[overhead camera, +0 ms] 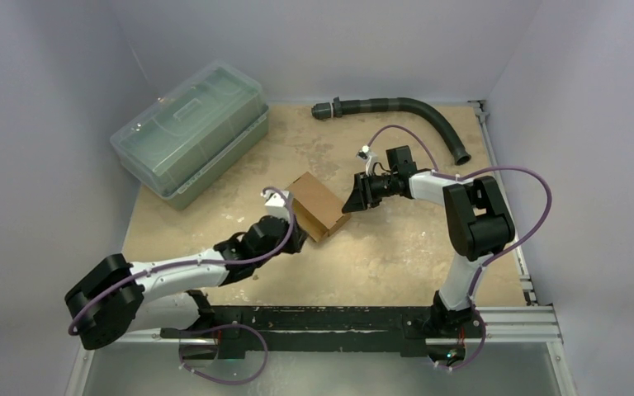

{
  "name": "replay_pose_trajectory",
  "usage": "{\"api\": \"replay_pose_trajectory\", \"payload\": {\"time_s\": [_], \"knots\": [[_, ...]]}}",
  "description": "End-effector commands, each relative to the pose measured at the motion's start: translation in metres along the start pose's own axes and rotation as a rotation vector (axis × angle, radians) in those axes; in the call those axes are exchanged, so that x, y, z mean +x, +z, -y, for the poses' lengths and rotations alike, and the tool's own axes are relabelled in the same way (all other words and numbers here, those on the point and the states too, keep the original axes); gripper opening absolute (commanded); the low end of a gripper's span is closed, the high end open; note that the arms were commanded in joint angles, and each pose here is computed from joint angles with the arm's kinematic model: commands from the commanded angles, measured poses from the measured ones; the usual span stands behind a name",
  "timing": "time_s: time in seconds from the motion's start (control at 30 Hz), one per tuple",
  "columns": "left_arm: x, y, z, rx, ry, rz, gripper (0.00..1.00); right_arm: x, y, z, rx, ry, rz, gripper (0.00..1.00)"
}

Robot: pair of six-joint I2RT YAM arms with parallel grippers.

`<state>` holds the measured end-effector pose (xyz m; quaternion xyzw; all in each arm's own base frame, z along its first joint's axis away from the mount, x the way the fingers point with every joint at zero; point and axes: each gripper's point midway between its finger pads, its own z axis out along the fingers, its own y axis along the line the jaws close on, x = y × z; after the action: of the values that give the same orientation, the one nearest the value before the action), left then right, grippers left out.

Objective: Fold the paper box

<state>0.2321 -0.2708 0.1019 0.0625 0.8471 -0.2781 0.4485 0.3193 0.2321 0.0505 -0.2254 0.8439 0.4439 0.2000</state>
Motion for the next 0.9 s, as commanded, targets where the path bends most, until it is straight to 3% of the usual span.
{"api": "replay_pose_trajectory", "payload": {"time_s": [0.0,0.43,0.73,0.87], "knots": [[0.025,-0.009,-0.027,-0.065,-0.262,-0.002,0.0,0.01,0.004,0.014,0.065,-0.005,-0.039,0.41],[0.059,0.029,-0.012,-0.107,-0.424,-0.169,0.0,0.01,0.004,0.013,0.064,-0.007,-0.038,0.41],[0.0,0.084,0.035,-0.062,-0.312,-0.131,0.0,0.01,0.005,0.011,0.062,-0.009,-0.043,0.41],[-0.019,0.086,0.044,-0.06,-0.278,-0.11,0.0,0.01,0.005,0.011,0.063,-0.009,-0.043,0.41]]}}
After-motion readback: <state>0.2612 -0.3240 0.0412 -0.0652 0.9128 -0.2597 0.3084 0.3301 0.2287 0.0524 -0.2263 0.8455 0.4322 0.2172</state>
